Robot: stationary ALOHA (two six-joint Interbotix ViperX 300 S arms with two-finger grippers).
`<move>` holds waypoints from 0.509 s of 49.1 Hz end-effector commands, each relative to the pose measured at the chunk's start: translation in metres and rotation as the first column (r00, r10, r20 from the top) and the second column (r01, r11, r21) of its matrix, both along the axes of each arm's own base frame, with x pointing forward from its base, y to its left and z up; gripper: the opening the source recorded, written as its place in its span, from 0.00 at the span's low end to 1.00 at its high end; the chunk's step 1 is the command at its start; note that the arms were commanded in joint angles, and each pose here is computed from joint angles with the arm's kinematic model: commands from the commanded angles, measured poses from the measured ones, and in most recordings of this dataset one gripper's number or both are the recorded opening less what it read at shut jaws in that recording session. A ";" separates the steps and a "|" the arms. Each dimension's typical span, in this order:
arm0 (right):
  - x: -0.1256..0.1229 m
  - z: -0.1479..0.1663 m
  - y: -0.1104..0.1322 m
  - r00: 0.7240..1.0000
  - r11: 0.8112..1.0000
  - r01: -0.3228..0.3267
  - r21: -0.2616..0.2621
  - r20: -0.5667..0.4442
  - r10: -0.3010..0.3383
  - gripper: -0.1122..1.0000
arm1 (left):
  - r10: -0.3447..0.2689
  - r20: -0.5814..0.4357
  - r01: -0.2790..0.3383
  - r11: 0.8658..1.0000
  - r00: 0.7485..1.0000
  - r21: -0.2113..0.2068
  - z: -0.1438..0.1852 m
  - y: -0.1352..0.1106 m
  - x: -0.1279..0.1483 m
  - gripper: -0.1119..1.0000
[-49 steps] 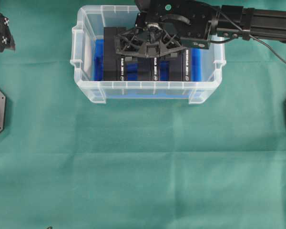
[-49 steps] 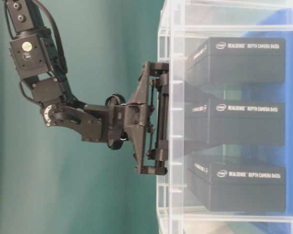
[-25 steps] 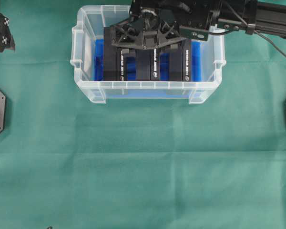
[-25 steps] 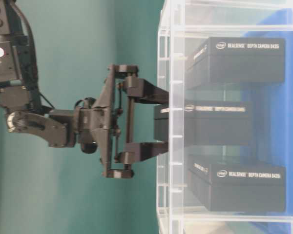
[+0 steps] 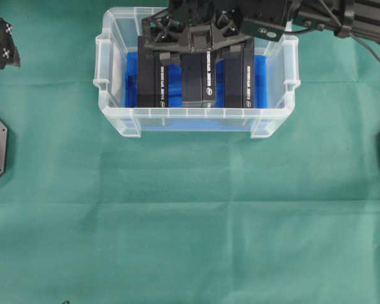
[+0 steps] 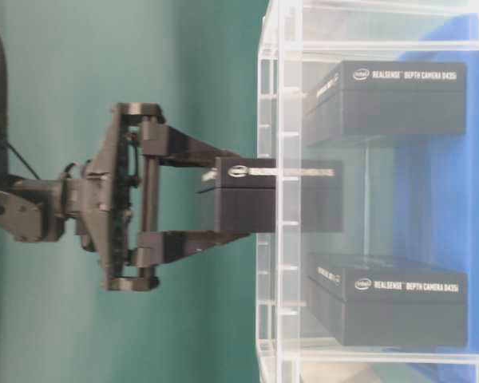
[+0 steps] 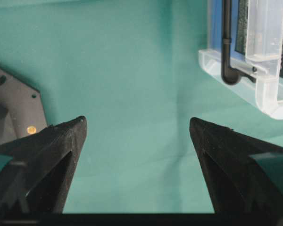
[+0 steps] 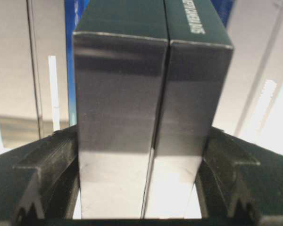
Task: Take out the box from the case.
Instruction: 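Close the right gripper on the middle black box, then lift the middle box up out of the bin with the right gripper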
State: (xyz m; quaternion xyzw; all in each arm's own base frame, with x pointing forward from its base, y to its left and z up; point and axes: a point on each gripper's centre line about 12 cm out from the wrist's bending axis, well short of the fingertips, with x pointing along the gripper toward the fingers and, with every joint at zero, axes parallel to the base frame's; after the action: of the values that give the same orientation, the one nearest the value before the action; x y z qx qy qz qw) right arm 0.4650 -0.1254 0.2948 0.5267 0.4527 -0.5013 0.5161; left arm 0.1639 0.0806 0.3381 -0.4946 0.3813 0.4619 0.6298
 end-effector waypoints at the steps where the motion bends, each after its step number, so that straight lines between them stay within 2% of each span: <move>1: -0.011 0.048 0.004 0.996 1.000 -0.002 -0.029 0.091 0.005 0.70 | 0.003 0.015 -0.003 1.000 1.000 0.008 0.005 0.001 0.001 0.91; 25: -0.025 0.099 0.002 0.994 0.997 0.017 -0.075 0.112 -0.008 0.70 | 0.006 0.016 -0.006 1.000 1.000 0.007 0.005 0.001 0.001 0.91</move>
State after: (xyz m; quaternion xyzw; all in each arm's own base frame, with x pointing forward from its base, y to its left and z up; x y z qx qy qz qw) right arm 0.4560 -0.1267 0.3485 0.5223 0.4357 -0.5086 0.5279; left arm 0.1639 0.0806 0.3381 -0.4956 0.3805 0.4624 0.6291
